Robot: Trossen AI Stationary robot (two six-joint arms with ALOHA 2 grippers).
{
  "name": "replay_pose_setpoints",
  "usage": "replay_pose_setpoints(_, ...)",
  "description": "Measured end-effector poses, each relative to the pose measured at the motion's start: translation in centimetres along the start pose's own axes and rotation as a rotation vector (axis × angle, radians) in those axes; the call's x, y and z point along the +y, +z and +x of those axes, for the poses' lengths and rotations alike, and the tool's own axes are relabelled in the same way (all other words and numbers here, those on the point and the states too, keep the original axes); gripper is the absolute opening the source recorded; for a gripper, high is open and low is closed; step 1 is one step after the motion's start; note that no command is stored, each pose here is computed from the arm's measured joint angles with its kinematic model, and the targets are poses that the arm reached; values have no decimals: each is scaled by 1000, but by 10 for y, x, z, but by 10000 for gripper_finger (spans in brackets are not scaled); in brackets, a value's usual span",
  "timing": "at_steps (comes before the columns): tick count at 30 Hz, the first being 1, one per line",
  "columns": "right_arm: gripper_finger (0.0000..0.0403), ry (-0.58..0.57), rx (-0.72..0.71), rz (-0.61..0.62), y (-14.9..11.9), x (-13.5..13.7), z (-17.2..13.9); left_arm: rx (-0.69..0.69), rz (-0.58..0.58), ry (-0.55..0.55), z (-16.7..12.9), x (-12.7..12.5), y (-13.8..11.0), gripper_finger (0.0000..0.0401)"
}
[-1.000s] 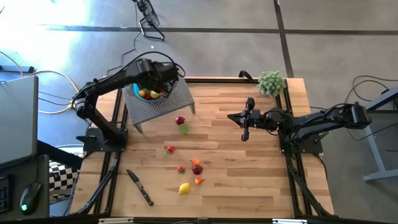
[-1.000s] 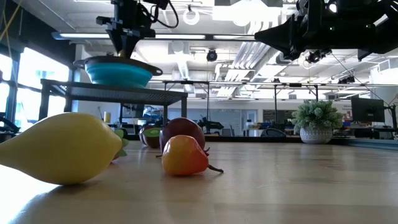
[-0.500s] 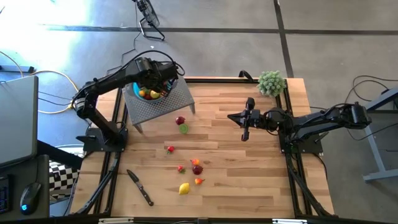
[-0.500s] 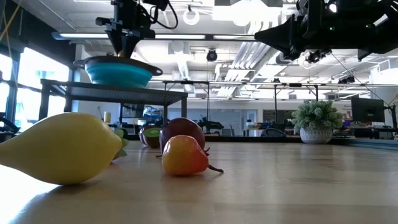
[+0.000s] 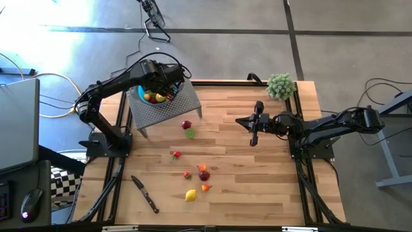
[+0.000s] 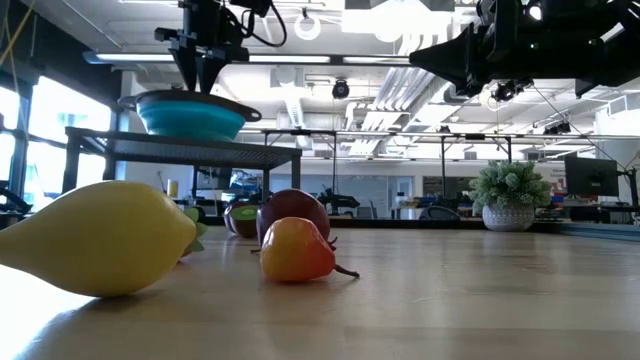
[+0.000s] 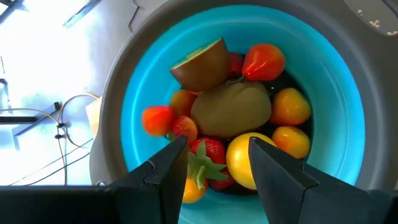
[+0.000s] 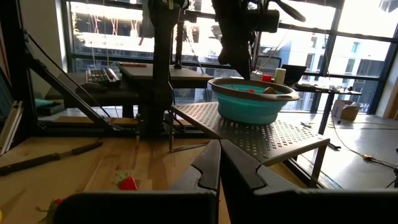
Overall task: Pick & Place Fruit
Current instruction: Put the orange pear into the blue strainer bowl on the shelf, then put the red strawberry into the blue strainer bowl on the shelf
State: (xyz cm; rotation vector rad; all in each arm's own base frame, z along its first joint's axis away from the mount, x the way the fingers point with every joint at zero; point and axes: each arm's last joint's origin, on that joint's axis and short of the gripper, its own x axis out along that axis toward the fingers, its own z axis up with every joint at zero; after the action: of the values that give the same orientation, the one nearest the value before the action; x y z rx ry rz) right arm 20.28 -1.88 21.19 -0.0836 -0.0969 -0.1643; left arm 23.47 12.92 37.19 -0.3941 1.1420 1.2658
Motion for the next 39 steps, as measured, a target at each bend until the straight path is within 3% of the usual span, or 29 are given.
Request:
replay_pose_setpoints(5, 2, 0, 0, 0, 0, 0, 0, 40, 49, -55, 0, -2, -1, 149)
replay_pose_setpoints(13, 2, 0, 0, 0, 0, 0, 0, 80, 125, -119, 0, -3, -3, 52)
replay_pose_setpoints(18, 2, 0, 0, 0, 0, 0, 0, 96, 127, -144, 0, -4, -3, 13)
replay_pose_setpoints(30, 2, -1, 0, 0, 0, 0, 0, 43, 91, -200, -1, -9, 3, 2)
replay_pose_setpoints(39, 2, 0, 0, -3, 0, 0, 0, 43, 327, -303, -11, -14, -6, 2)
